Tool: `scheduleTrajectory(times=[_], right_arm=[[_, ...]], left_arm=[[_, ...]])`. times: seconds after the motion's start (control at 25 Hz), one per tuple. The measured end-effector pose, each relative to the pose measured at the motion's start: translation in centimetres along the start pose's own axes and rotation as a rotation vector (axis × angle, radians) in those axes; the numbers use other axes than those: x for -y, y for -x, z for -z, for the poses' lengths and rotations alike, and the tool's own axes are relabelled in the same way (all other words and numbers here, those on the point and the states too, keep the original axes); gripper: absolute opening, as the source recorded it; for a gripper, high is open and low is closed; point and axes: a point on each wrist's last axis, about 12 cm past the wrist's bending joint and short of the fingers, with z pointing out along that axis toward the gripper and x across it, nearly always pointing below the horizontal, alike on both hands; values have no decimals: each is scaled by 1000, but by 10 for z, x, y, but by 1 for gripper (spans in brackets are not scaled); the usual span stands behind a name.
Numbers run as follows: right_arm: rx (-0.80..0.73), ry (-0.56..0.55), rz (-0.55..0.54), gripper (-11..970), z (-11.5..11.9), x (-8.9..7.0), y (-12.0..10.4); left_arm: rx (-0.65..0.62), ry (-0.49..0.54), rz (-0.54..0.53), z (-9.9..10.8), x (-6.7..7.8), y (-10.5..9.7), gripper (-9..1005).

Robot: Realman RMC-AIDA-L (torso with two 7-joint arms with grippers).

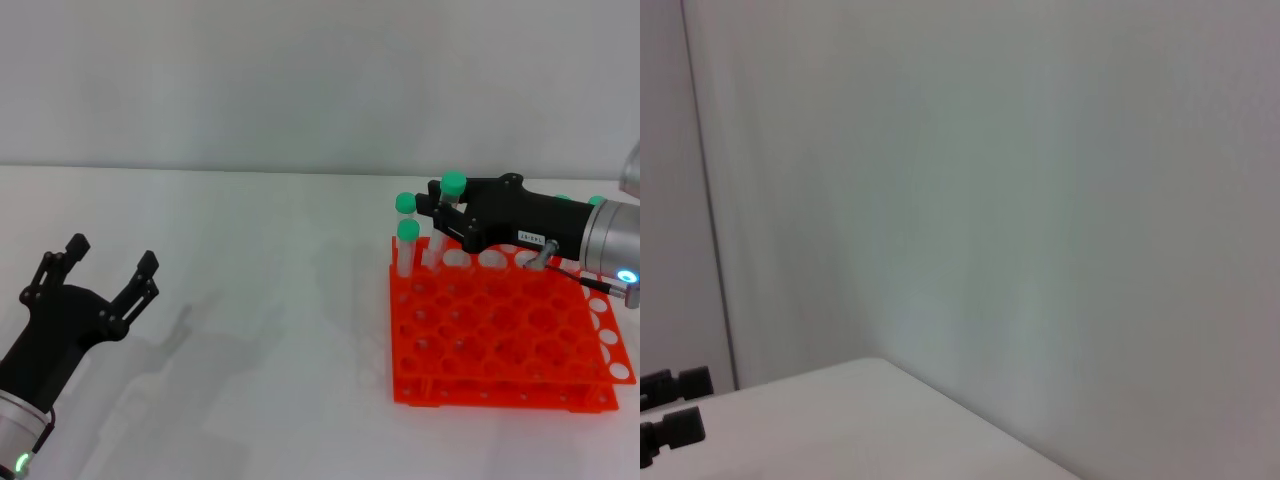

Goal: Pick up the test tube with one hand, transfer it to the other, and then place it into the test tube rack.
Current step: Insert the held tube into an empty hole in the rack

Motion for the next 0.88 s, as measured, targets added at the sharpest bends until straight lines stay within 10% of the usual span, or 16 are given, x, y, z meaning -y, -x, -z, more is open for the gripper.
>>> scheduleTrajectory(times=[0.88], right_arm=[[-31, -17, -22, 254, -1, -2, -10]], left_arm=[[-3, -17, 4, 0, 2, 0, 885]])
